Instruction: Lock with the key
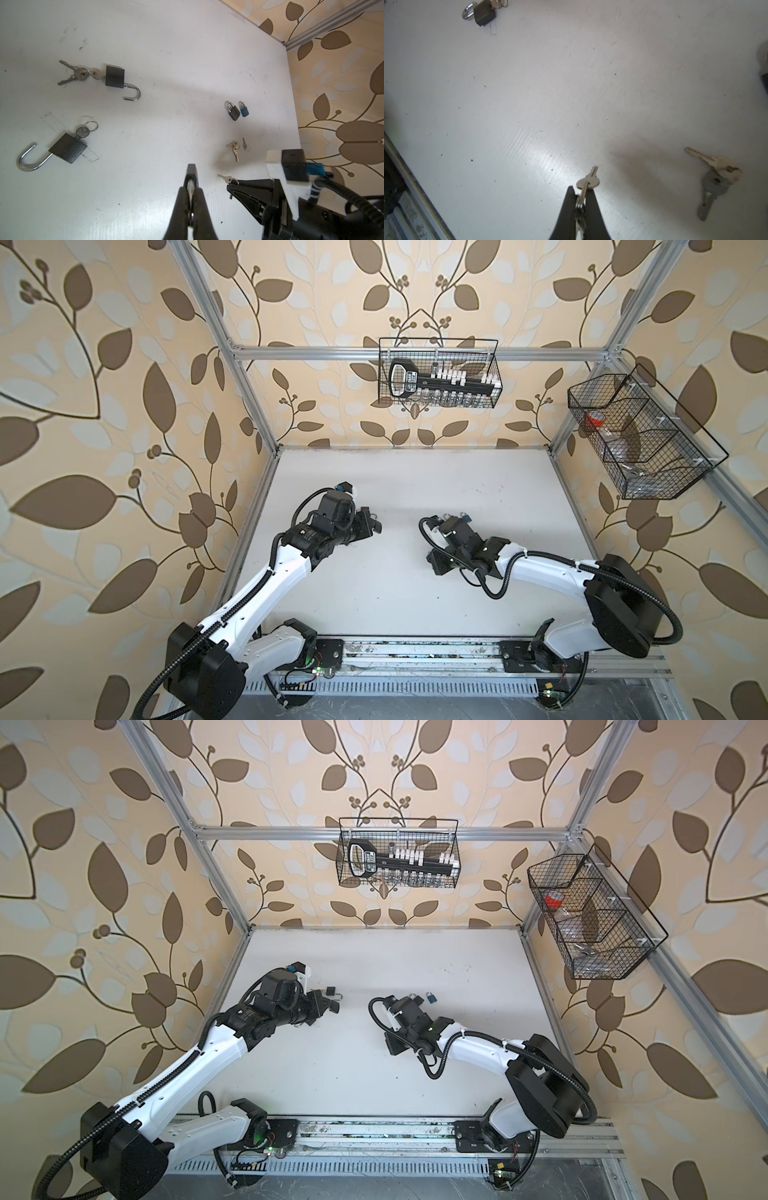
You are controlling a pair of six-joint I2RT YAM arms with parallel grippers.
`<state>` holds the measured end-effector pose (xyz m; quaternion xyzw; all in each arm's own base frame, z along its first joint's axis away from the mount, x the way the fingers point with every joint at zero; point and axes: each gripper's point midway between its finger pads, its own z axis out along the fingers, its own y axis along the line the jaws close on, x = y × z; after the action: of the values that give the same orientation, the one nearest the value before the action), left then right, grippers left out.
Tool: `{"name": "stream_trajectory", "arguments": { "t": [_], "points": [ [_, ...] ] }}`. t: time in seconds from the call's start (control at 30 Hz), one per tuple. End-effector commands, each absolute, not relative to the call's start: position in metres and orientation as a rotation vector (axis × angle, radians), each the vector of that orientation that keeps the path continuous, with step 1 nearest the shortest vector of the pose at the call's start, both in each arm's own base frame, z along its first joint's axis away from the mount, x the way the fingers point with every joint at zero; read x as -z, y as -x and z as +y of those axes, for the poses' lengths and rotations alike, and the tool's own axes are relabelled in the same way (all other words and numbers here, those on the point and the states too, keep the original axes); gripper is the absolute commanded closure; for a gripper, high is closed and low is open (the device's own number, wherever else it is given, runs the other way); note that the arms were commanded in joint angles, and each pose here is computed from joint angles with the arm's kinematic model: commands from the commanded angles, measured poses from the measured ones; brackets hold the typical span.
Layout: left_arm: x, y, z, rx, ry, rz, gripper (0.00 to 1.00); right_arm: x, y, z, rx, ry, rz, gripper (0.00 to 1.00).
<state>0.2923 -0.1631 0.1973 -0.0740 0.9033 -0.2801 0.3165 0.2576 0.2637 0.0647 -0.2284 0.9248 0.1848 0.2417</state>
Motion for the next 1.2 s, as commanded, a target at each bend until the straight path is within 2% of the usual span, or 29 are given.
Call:
{"name": "stream_trajectory", "arguments": {
  "t": [0.0, 0.17, 0.47, 1.17],
  "points": [
    [-0.201, -0.297, -0.154, 0.705, 0.233, 2.347, 1.0, -0.054, -0.247, 0.271, -0.528, 0.714, 2.59, 1.0],
    [-0.198, -0.296, -0.159, 0.739, 0.232, 2.364, 1.0, -0.044, -0.261, 0.264, -0.42, 0.668, 2.607, 1.0],
    [-0.203, -0.3, -0.163, 0.745, 0.217, 2.37, 1.0, -0.034, -0.29, 0.256, -0.39, 0.574, 2.652, 0.98],
    [-0.205, -0.304, -0.169, 0.759, 0.199, 2.382, 1.0, -0.02, -0.309, 0.239, -0.284, 0.526, 2.709, 0.88]
  ]
}}
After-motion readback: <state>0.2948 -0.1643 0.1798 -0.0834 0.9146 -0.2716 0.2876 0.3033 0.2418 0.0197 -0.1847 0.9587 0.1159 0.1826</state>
